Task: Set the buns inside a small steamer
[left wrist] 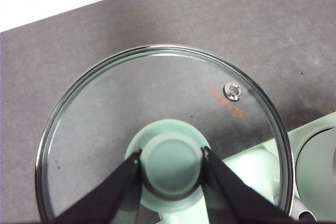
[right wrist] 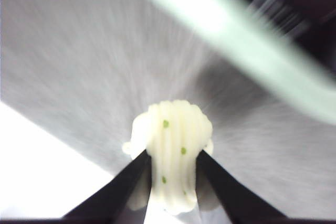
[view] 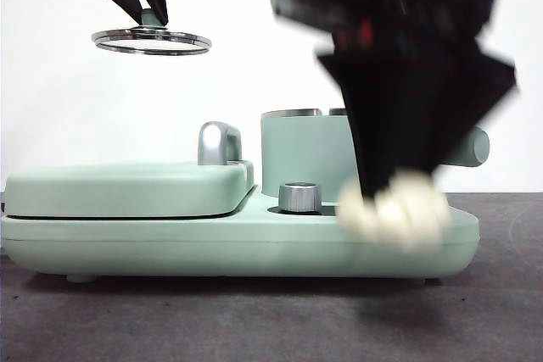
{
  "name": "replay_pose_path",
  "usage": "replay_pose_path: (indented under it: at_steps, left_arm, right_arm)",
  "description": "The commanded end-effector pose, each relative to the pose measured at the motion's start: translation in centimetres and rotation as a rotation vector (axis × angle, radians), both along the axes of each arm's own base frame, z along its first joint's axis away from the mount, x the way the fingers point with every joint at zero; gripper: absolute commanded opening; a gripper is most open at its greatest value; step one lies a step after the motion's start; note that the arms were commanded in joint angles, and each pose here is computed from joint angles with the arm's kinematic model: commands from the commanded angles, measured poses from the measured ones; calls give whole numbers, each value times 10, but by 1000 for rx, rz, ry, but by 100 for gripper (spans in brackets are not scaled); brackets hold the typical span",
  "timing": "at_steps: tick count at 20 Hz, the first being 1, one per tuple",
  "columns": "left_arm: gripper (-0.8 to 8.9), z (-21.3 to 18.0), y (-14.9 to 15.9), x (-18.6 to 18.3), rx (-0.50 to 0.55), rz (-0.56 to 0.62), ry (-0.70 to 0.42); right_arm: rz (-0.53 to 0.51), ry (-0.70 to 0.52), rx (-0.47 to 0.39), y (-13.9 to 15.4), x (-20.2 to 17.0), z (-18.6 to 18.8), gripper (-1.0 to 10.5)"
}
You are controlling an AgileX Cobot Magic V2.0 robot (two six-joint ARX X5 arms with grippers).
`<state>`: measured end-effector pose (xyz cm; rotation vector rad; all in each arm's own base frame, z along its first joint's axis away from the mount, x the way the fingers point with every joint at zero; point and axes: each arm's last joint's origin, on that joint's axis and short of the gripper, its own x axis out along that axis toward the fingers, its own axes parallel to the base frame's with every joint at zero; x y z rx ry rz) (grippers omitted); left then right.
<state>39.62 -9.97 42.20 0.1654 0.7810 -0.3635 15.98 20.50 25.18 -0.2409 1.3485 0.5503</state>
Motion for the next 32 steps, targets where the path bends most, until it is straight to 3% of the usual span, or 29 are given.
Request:
replay_pose_path:
  at_steps: [1, 5, 9, 18, 24, 28, 32]
  left_arm:
    - [79, 16, 0, -6, -21, 0, -68]
    - [79, 16, 0, -6, -29, 6, -65]
    - [79, 16, 0, -6, -28, 6, -64]
    - [79, 16, 0, -6, -29, 6, -67]
    - [79, 16, 0, -6, -29, 7, -68]
    - [79, 16, 0, -6, -29, 7, -68]
    - [79, 16, 0, -6, -30, 7, -68]
  right_arm:
    - [13, -60, 40, -1, 17, 38, 110]
    - [-19, -171, 73, -17, 62, 94, 110]
    - [-59, -217, 25, -22, 113, 110, 111]
    - [-75, -168, -97, -14, 180, 58, 111]
    - [-77, -154, -129, -8, 192, 38, 118]
    - [-87, -148, -130, -8, 194, 35, 280]
    - [-87, -148, -130, -8, 194, 35, 286]
